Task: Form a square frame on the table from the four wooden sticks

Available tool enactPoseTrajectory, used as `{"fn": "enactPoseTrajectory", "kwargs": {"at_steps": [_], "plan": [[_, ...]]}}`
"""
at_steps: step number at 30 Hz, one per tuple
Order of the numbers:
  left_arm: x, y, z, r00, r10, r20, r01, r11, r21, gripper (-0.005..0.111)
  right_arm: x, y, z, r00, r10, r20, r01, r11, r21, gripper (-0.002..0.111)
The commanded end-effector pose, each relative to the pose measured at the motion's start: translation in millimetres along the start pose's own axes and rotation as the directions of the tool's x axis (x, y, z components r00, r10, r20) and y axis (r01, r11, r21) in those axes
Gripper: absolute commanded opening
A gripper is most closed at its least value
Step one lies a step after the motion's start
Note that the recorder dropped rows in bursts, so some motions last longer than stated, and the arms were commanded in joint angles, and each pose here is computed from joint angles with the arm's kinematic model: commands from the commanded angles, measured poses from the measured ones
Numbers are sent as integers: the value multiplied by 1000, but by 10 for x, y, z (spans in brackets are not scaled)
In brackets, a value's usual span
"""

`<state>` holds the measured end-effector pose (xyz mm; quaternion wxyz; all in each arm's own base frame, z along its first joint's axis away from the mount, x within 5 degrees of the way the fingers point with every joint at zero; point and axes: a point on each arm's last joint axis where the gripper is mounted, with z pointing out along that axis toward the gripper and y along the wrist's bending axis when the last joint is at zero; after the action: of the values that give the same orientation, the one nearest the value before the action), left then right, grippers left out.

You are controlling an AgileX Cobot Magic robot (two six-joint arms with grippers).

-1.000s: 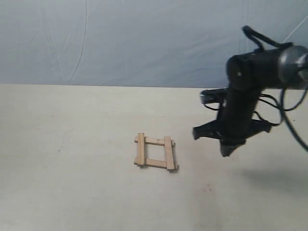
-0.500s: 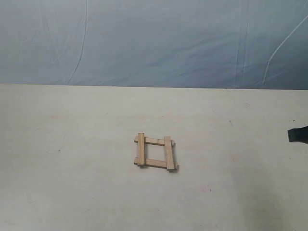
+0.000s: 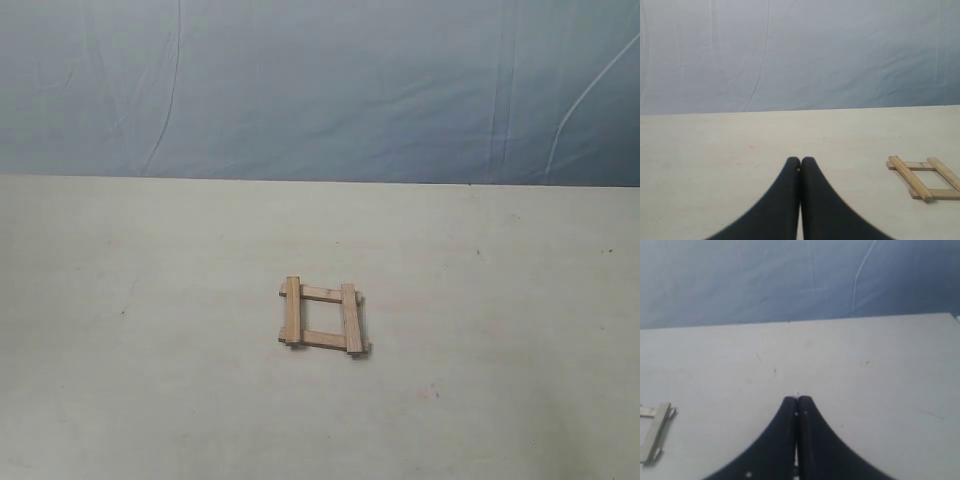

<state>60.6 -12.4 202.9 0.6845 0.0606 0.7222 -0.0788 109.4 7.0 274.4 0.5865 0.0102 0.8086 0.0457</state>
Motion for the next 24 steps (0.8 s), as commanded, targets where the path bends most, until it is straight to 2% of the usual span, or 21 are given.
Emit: {"fn": "enactPoseTrajectory", "kwargs": {"at_steps": [1, 4, 7, 11, 16, 24], "plan": [[-4, 1, -5, 1000, -8, 9, 8, 1000, -1, 0, 237, -27, -193, 983, 6, 181, -5, 1000, -9, -1], [-4, 1, -5, 1000, -8, 9, 8, 1000, -1, 0, 511, -50, -317, 958, 7, 288, -2, 1000, -18, -1], [-4, 1, -5, 1000, -8, 9, 8, 1000, -1, 0, 636, -61, -373, 939, 8, 345, 0, 1000, -23, -1], [-4, 1, -5, 1000, -8, 9, 8, 1000, -1, 0, 799, -79, -299, 944, -30, 328, 34, 999, -6, -1], [-6, 1, -5, 1000, -8, 11, 8, 1000, -1, 0, 800, -81, -298, 942, -71, 328, 71, 997, 10, -1], [-6, 1, -5, 1000, -8, 11, 8, 1000, -1, 0, 857, -89, -281, 962, -69, 264, 68, 998, 13, -1]]}}
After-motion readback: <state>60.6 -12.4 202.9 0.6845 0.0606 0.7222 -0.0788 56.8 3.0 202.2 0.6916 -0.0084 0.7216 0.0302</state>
